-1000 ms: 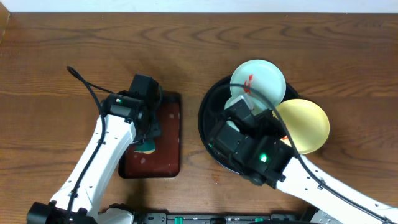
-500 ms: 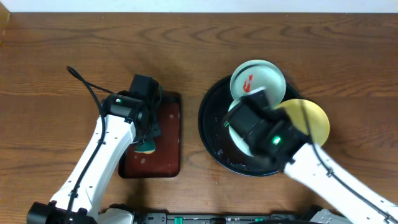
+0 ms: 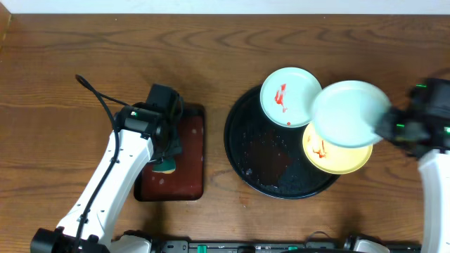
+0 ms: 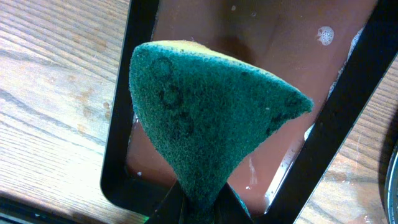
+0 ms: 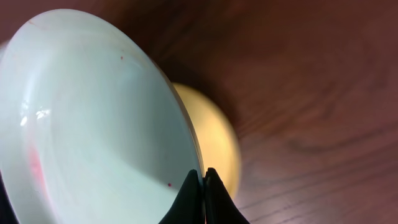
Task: Clean dirty plates on tray and stack at the side
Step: 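Lift the mint plate with the right gripper and place it right of the tray, then reach the right gripper to the yellow plate rim and grip it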
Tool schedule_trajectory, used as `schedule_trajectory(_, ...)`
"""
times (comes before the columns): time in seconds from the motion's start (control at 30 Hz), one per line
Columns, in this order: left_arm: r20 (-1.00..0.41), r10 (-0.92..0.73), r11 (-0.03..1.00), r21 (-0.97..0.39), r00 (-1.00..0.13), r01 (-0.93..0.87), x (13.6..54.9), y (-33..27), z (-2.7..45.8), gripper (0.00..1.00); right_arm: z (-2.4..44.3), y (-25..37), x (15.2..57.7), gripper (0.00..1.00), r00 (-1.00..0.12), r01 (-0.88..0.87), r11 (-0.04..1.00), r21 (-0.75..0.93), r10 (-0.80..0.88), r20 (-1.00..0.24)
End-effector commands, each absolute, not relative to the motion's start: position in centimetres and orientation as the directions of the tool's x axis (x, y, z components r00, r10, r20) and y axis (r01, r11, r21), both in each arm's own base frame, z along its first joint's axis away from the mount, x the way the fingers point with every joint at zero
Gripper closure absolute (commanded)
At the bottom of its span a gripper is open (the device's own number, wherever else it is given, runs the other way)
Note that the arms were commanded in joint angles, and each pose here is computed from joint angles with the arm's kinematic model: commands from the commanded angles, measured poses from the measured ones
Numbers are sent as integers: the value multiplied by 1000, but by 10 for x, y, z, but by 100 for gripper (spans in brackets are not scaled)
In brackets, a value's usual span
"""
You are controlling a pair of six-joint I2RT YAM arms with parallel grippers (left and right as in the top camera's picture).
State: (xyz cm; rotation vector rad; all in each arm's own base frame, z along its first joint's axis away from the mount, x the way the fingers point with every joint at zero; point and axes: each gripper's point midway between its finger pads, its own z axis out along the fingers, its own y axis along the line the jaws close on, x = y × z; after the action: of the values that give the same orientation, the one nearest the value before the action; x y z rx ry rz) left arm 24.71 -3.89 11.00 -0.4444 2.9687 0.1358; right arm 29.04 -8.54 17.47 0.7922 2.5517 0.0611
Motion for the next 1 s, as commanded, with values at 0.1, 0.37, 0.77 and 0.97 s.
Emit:
schedule_trajectory(0.1, -153, -279, 953, 72, -948, -293, 248, -37, 111, 92, 169, -165, 276, 99, -528, 715, 642, 276, 755, -388)
schedule_trajectory(0.37, -157, -280, 954, 70, -947, -293, 249, -37, 111, 93, 111, -233, 243, 99, -330, 896, 384, 225, 912, -243)
schedule_trajectory(0.77, -158, -280, 954, 69, -947, -293, 249, -37, 111, 92, 104, -221, 278, 68, -470, 734, 516, 441, 855, -219)
schedule_trajectory(0.97, -158, -279, 954, 69, -947, -293, 249, -37, 111, 93, 159, -164, 300, 65, -583, 564, 669, 484, 738, -340)
